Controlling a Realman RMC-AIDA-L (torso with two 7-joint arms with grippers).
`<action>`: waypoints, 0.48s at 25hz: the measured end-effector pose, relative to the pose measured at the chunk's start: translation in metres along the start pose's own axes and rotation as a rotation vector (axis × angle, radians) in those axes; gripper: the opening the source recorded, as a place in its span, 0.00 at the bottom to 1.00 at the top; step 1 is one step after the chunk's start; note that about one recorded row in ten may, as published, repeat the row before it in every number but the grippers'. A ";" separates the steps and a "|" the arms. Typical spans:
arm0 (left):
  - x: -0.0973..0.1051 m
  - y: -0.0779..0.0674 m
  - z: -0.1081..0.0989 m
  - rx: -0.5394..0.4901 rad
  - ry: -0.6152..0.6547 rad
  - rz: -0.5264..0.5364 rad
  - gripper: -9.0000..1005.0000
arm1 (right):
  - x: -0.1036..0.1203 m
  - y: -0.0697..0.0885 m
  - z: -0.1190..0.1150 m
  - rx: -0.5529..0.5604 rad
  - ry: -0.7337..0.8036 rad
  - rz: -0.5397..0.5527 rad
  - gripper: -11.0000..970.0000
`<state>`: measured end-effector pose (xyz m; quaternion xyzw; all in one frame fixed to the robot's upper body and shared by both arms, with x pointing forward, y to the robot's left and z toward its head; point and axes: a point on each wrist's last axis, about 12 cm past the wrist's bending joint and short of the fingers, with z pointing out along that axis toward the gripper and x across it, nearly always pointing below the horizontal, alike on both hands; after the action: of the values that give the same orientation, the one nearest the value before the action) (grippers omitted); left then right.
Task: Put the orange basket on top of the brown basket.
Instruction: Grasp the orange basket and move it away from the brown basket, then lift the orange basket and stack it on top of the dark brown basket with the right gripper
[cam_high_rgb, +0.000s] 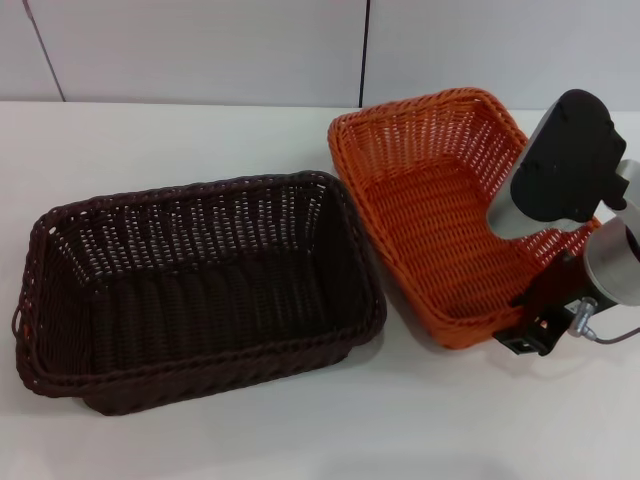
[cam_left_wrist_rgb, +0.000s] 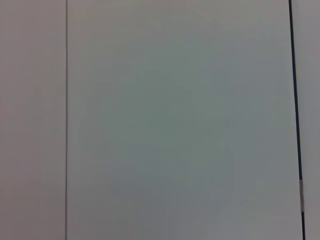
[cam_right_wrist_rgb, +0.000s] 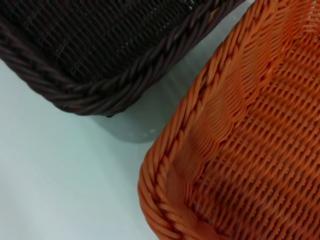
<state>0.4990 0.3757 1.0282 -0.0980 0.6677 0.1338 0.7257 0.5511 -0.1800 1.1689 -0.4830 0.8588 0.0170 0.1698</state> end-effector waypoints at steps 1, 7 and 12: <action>0.000 0.000 0.000 -0.002 -0.001 -0.001 0.79 | 0.000 0.000 0.000 0.000 -0.002 0.003 0.63; -0.001 0.001 0.002 -0.007 -0.003 -0.001 0.79 | -0.010 0.001 -0.013 0.025 -0.051 0.017 0.39; -0.001 0.004 0.002 -0.025 -0.005 -0.004 0.79 | -0.022 0.001 -0.036 0.079 -0.137 0.020 0.34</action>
<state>0.4996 0.3803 1.0298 -0.1079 0.6640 0.1409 0.7263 0.5510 -0.1687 1.2095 -0.4649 0.8501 0.0178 0.2467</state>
